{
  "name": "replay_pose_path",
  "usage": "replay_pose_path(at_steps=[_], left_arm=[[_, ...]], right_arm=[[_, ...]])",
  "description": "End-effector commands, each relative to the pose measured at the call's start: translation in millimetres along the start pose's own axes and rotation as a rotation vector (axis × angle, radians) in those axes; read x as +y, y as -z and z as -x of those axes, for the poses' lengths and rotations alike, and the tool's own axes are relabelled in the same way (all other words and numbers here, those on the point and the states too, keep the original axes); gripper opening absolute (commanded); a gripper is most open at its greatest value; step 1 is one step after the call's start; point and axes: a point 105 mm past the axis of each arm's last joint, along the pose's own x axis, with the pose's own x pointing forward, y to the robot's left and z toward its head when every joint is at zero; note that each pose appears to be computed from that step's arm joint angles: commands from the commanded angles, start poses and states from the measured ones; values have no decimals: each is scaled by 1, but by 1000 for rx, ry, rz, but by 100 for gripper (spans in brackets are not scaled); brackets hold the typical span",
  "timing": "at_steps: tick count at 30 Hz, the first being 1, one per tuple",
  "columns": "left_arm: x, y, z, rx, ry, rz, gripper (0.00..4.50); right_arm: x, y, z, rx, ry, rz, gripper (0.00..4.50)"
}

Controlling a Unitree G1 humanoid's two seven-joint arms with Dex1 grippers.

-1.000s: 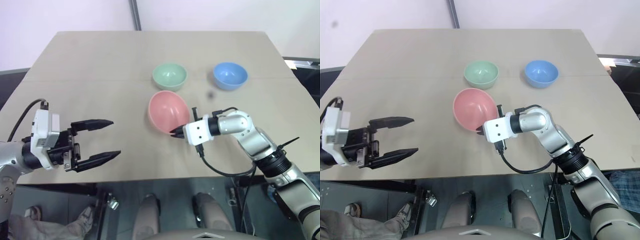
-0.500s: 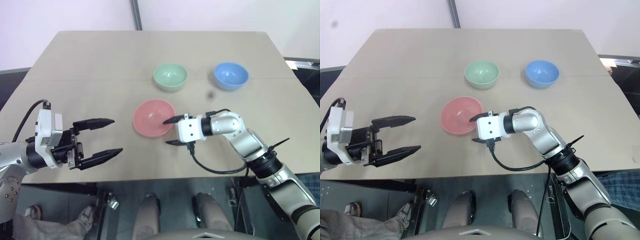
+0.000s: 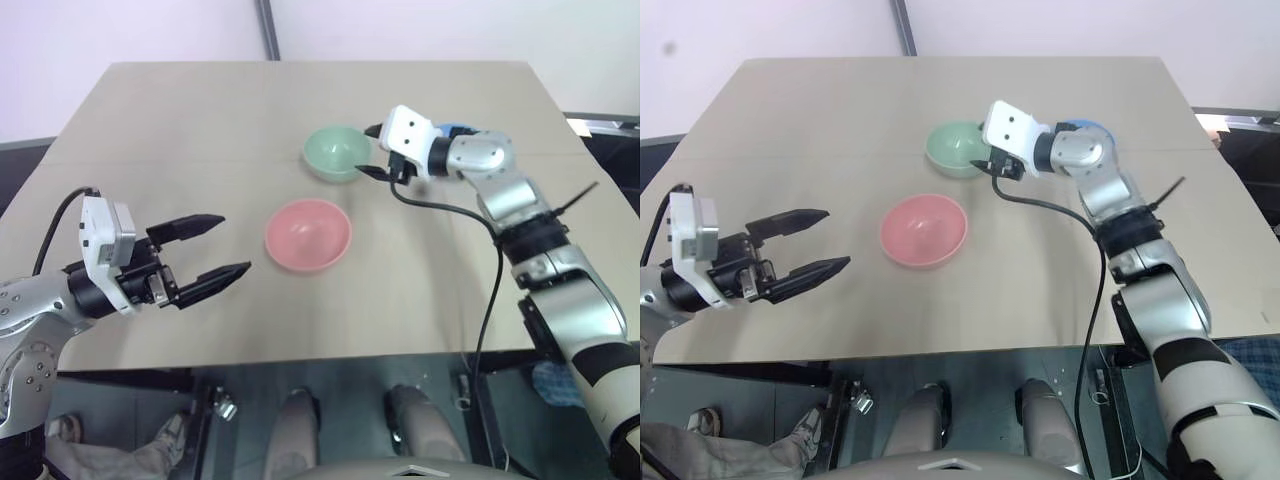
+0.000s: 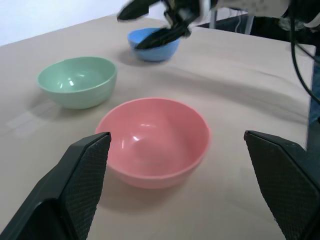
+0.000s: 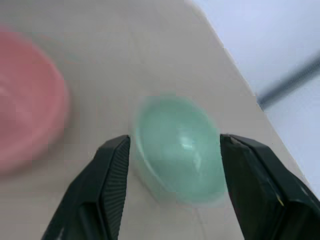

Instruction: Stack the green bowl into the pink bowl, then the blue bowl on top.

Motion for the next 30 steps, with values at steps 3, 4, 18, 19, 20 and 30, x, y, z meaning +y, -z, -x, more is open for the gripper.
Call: replay_pose_path(at_steps=[3,4,18,19,20,30], left_arm=[[-6,-11,4,-14,-21,-39,450],[-7,-11,6,-9,-28,-40,450],[-16,-15,21,8,-95,-48,450],[-17,-15,21,10,-99,-49,450],[-18,-15,22,11,-104,-50,450],[-27,-18,30,23,-146,-49,450]], right_arm=[[-1,-10,-21,3,-10,93,313],[2,-12,-24,-3,-37,93,313],[28,-15,-52,74,-72,237,447],[30,-13,-54,87,-66,245,447],[32,-10,-56,102,-59,252,447],[43,7,-59,181,-52,251,253]])
